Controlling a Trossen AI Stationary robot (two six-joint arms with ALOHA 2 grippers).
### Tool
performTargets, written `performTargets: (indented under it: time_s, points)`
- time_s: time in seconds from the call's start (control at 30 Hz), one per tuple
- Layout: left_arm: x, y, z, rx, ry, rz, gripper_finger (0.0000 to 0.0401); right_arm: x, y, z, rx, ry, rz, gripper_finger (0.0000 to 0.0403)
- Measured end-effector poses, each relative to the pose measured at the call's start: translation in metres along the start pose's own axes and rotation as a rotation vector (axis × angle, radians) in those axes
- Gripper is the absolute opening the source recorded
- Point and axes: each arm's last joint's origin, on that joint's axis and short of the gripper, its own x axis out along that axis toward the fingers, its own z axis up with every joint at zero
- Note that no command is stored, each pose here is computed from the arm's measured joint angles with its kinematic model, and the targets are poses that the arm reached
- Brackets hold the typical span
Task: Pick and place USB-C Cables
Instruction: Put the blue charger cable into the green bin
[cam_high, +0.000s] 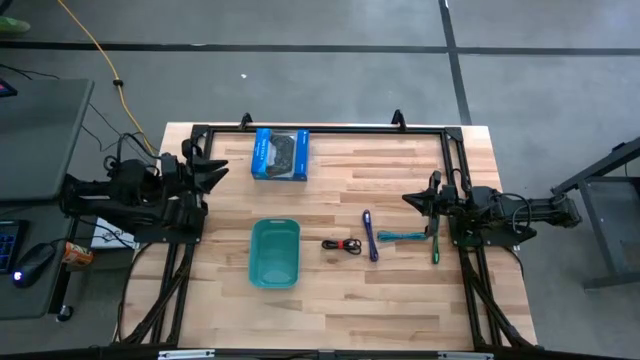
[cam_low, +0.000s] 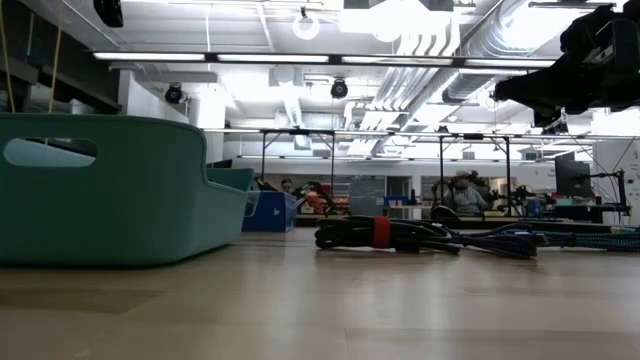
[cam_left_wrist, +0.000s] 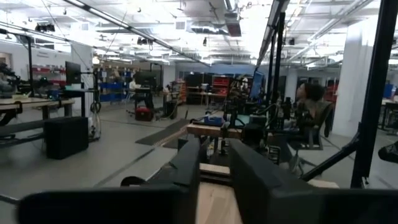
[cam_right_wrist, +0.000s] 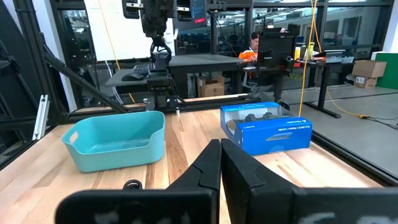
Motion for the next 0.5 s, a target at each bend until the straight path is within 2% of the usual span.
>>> performTargets:
  time_s: [0.27, 0.37, 0.5]
  points:
    - [0.0000, 0.0000, -0.0010, -0.013, 0.010, 0.000, 0.0201, 0.0000, 0.0000, 0.0001, 0.000, 0.000, 0.000, 0.0000]
    - [0.0001, -0.0001, -0.0015, -0.013, 0.015, -0.001, 0.0225, 0.0000, 0.0000, -0.0001, 0.000, 0.000, 0.000, 0.0000]
    - [0.0001, -0.0001, -0.0017, -0.013, 0.016, -0.001, 0.0233, 0.0000, 0.0000, 0.0000, 0.000, 0.000, 0.000, 0.0000]
